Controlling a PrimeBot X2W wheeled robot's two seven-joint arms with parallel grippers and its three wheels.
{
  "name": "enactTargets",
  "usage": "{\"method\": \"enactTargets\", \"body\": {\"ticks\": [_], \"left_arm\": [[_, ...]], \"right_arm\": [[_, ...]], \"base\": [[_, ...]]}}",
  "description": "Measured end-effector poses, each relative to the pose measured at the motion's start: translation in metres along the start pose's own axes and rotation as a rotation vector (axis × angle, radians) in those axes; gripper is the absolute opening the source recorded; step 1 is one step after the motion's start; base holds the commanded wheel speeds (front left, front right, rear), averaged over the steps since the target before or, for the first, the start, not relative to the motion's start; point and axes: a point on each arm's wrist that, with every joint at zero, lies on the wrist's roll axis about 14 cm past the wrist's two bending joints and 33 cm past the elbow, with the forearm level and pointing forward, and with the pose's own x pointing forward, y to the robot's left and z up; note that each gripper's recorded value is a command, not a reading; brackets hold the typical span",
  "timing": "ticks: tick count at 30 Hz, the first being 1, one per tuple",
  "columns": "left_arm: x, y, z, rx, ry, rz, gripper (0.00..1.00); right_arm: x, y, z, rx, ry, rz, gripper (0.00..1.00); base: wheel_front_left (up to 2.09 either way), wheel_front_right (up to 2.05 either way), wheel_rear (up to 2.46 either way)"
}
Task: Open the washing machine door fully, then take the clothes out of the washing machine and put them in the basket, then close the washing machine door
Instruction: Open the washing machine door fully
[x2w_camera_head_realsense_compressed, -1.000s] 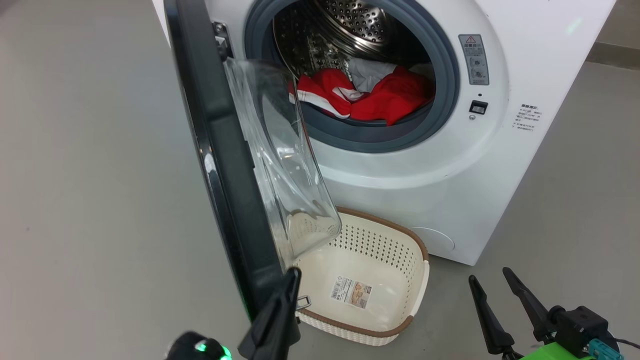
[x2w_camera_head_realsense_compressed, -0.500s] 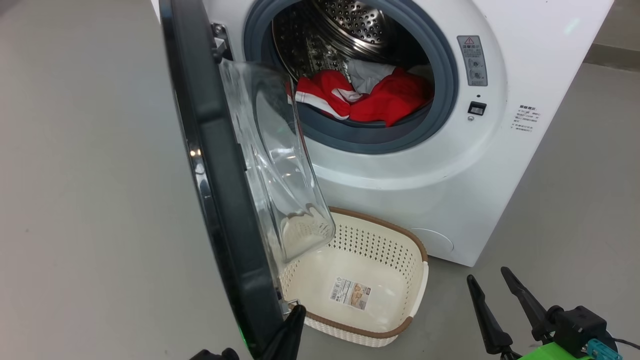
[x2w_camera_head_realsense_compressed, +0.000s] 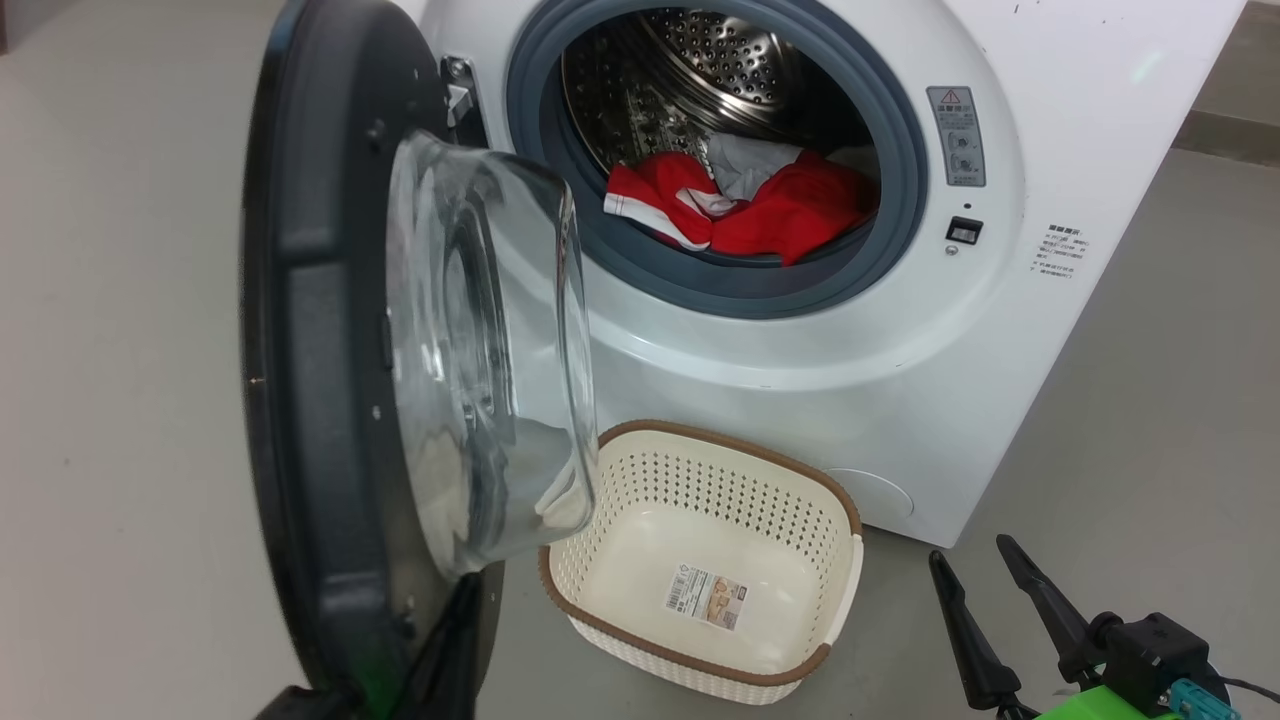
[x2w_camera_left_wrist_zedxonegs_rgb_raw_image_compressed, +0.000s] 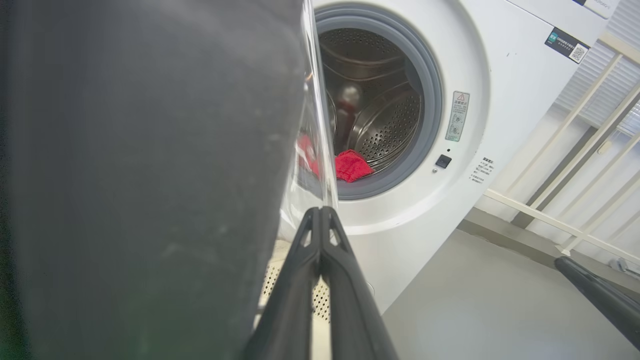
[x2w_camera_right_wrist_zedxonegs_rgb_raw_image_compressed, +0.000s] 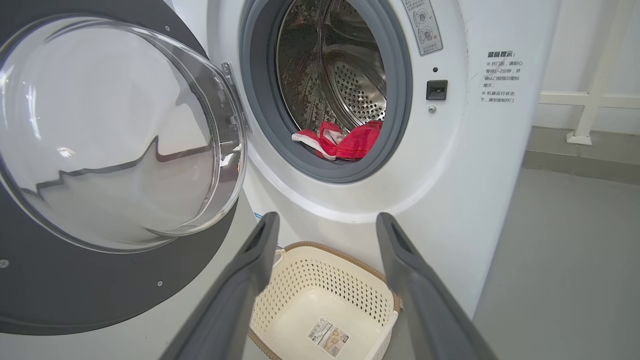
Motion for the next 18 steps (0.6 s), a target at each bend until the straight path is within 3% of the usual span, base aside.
{"method": "enactTargets", "body": {"ticks": [18], "left_arm": [[-0.003, 0.075, 0.034, 0.071, -0.091, 0.243, 0.00]], "right_arm": [[-0.001, -0.004, 0.000, 0.005, -0.003, -0.010, 1.00]], "base": [[0.00, 0.00, 0.00]]}}
